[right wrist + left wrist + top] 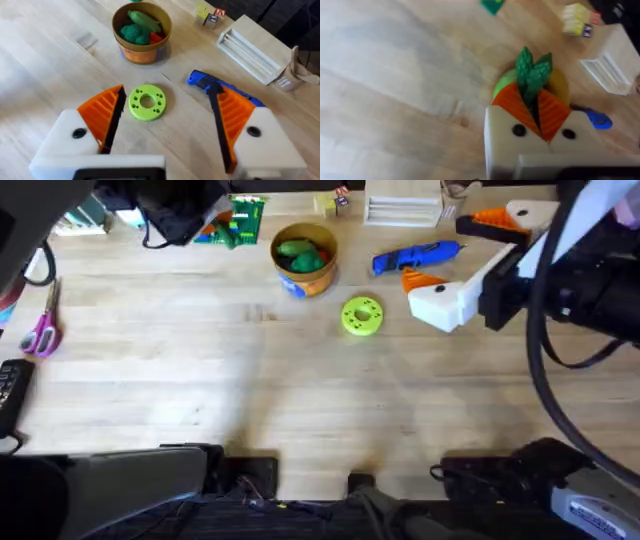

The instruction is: Pick up the gripper from the table and insert it into the empty holder that is missing its gripper. Then pick up a screw, insert it into the mounting hole, and use the screwdriver to tighten it. Finally, clean up the table by picking up the vegetable and placing it into the bucket.

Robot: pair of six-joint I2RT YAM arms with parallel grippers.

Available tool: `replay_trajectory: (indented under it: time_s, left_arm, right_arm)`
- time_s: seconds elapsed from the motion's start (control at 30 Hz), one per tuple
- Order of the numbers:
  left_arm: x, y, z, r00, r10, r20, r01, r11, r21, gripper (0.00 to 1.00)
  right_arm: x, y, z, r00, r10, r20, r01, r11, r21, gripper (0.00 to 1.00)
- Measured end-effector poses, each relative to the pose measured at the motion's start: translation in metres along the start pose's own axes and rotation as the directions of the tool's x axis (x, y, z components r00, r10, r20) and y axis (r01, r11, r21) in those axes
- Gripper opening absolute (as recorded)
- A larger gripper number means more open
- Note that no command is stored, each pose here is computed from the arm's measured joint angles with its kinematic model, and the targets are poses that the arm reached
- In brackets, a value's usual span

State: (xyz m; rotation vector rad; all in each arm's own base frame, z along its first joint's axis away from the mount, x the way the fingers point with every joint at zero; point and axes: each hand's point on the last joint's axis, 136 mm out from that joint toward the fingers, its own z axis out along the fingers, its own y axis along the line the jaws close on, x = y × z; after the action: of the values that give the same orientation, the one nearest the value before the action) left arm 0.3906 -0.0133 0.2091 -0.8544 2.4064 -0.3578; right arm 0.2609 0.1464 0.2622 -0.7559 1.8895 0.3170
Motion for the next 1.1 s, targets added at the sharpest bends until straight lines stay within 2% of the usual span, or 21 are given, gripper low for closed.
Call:
replay_trajectory:
  time_s: [0.07,0.13,0.17,0.27,0.33,0.5,0.7,0.77,0.87,0.97,1.1]
  left_arm:
    - [-0.002,-0.027,-0.001,0.994,0.103,0.033,-0.105,0.991,0.085,0.019]
    - [0.004,-0.051,-0.002,0.976,0.210,0.058,-0.216,0.965,0.147,0.019]
    - [0.007,-0.063,-0.004,0.962,0.263,0.075,-0.273,0.946,0.178,0.019]
    - [0.013,-0.087,-0.007,0.920,0.371,0.126,-0.391,0.891,0.231,0.019]
    - [0.014,-0.096,-0.007,0.894,0.421,0.155,-0.448,0.860,0.245,0.019]
    - [0.024,-0.104,0.013,0.860,0.490,0.144,-0.511,0.824,0.247,0.019]
    - [0.061,-0.120,0.058,0.839,0.542,0.045,-0.526,0.789,0.318,0.019]
    - [0.073,-0.123,0.068,0.850,0.527,0.003,-0.497,0.800,0.335,0.019]
    - [0.085,-0.124,0.076,0.886,0.459,-0.062,-0.412,0.843,0.347,0.018]
    - [0.086,-0.124,0.076,0.919,0.381,-0.101,-0.327,0.880,0.343,0.018]
    - [0.087,-0.121,0.077,0.936,0.327,-0.129,-0.272,0.906,0.324,0.018]
  right_arm:
    - [-0.001,0.000,0.000,1.000,-0.001,0.003,0.001,1.000,0.001,0.991]
    - [-0.001,0.000,0.000,1.000,-0.001,0.002,0.001,1.000,0.001,0.991]
    - [-0.001,0.000,0.000,1.000,-0.001,0.002,0.001,1.000,0.001,0.991]
    - [-0.001,0.000,0.000,1.000,-0.001,0.002,0.001,1.000,0.001,0.992]
    - [-0.001,0.000,0.000,1.000,-0.001,0.002,0.001,1.000,0.001,0.991]
    - [-0.001,0.000,0.000,1.000,-0.001,0.002,0.001,1.000,0.001,0.991]
    - [0.000,0.000,0.000,1.000,0.000,0.002,0.000,1.000,0.001,0.991]
    - [0.000,0.000,0.000,1.000,0.000,0.002,0.000,1.000,0.001,0.991]
    - [0.000,0.000,0.000,1.000,0.000,0.002,0.000,1.000,0.001,0.990]
    - [0.000,0.000,0.000,1.000,0.000,0.002,0.000,1.000,0.001,0.991]
    - [0.000,0.000,0.000,1.000,0.000,0.002,0.000,1.000,0.001,0.991]
